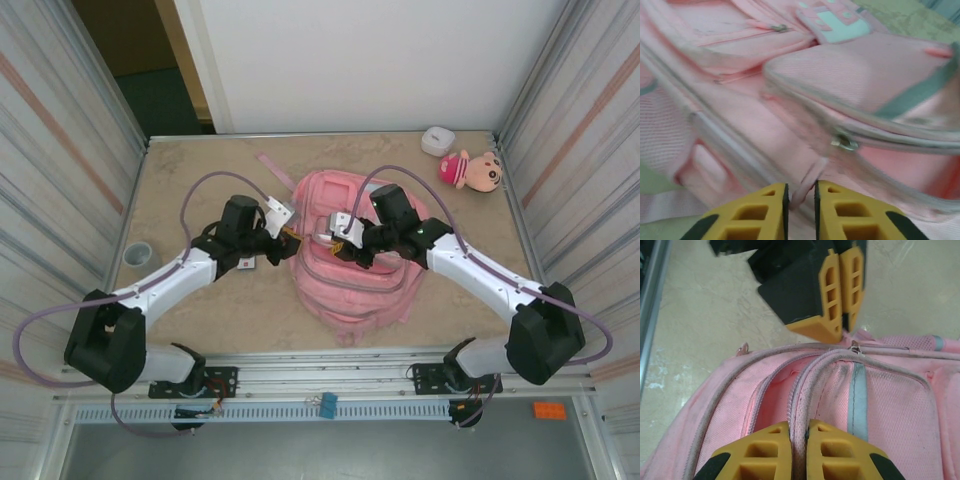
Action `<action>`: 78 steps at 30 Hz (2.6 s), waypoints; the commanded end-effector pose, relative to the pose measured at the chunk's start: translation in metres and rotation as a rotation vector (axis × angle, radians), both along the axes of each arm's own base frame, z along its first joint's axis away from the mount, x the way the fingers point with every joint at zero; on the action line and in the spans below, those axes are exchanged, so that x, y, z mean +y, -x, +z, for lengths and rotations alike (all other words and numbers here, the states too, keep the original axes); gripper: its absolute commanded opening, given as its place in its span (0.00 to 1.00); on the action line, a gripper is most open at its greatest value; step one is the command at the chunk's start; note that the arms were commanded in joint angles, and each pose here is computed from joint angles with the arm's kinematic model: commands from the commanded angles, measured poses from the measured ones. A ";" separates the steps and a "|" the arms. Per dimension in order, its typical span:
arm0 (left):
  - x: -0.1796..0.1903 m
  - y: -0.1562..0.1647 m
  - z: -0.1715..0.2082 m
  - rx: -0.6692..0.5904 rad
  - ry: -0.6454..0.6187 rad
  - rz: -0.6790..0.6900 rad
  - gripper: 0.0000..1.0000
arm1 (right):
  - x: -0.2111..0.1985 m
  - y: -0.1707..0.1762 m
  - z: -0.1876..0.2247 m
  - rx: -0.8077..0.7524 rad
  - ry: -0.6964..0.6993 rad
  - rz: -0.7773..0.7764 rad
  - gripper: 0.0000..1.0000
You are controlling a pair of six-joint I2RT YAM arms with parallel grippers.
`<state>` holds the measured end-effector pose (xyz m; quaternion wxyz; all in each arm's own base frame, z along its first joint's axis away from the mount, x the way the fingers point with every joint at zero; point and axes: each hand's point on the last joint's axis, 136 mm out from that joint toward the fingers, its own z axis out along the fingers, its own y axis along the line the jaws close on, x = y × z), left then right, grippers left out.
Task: Pack books, pencil case, and school supplies into a backpack
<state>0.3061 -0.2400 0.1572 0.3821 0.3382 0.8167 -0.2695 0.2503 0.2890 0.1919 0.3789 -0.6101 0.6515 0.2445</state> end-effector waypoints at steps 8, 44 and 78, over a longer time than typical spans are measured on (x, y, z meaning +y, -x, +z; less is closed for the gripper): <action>-0.006 0.030 0.054 -0.096 0.139 -0.111 0.75 | 0.008 0.026 0.034 0.038 -0.135 0.108 0.00; 0.009 0.030 -0.021 0.041 -0.014 0.072 0.77 | -0.017 -0.009 0.074 0.068 -0.216 -0.038 0.00; 0.157 -0.013 -0.106 0.475 -0.371 0.835 0.86 | 0.007 0.001 0.034 0.128 -0.089 -0.041 0.47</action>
